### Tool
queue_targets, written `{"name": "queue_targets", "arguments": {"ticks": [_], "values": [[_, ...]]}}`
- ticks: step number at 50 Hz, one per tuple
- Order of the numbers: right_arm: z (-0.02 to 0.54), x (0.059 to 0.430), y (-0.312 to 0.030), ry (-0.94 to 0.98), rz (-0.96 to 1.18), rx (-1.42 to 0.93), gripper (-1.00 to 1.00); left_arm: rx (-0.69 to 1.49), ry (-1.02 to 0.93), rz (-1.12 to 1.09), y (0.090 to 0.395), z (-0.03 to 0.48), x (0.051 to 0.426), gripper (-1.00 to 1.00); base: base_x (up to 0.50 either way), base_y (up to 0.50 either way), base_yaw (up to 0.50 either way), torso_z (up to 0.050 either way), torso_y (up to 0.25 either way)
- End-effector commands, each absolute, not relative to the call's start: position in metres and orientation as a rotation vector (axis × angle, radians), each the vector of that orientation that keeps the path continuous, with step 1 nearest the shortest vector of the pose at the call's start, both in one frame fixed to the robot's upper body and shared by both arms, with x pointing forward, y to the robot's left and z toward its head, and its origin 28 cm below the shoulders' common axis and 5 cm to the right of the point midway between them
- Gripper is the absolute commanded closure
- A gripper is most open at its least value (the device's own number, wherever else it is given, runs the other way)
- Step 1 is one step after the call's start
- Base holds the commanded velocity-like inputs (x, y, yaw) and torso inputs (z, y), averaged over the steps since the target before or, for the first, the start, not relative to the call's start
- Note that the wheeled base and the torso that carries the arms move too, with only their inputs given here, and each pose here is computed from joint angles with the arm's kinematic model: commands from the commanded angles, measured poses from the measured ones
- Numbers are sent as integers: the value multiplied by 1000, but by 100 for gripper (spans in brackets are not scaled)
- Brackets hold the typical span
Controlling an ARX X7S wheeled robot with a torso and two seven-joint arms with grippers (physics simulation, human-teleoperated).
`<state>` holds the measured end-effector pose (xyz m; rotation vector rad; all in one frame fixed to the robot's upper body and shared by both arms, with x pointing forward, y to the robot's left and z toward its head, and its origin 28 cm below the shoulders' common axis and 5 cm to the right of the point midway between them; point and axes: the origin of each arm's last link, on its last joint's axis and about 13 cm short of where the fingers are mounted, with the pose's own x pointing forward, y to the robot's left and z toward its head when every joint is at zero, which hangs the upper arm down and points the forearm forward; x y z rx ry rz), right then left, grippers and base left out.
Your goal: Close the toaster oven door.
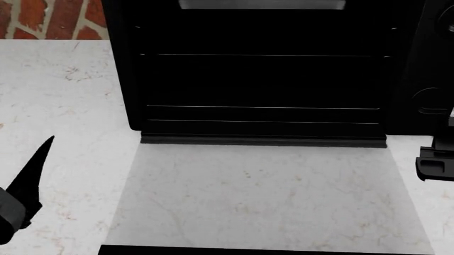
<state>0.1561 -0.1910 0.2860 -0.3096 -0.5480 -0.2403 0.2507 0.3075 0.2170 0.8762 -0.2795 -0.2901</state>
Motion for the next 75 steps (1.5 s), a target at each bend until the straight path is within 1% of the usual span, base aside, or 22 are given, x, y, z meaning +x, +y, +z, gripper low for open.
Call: {"name": "queue_targets", "arguments": {"ticks": [1,9,15,22,33,36,41,46,57,69,75], "values": [[286,155,-191,-548,-243,-308,-100,1320,-208,-465,325,233,247,-100,0,0,0,0,0],[284,155,-191,-547,-243,-306,-100,1454,-109,-628,331,243,243,-100,0,0,0,0,0],[284,156,-191,-547,-241,-304,-100,1521,-94,-678,332,240,244,-100,0,0,0,0,0],[281,152,-194,-545,-250,-303,-100,1575,-117,-766,324,228,244,-100,0,0,0,0,0],[278,151,-194,-540,-256,-299,-100,1568,-139,-810,316,208,261,-100,0,0,0,0,0],[279,150,-194,-539,-257,-300,-100,1562,-144,-820,318,195,271,-100,0,0,0,0,0],[279,150,-193,-537,-258,-300,-100,1555,-150,-828,318,186,280,-100,0,0,0,0,0],[278,148,-195,-533,-267,-306,-100,1560,-181,-841,309,183,294,-100,0,0,0,0,0],[279,147,-195,-531,-273,-310,-100,1555,-206,-867,299,178,310,-100,0,0,0,0,0],[277,145,-196,-529,-281,-307,-100,1567,-243,-908,289,175,322,-100,0,0,0,0,0],[277,139,-198,-529,-295,-306,-100,1594,-262,-967,283,171,325,-100,0,0,0,0,0]]}}
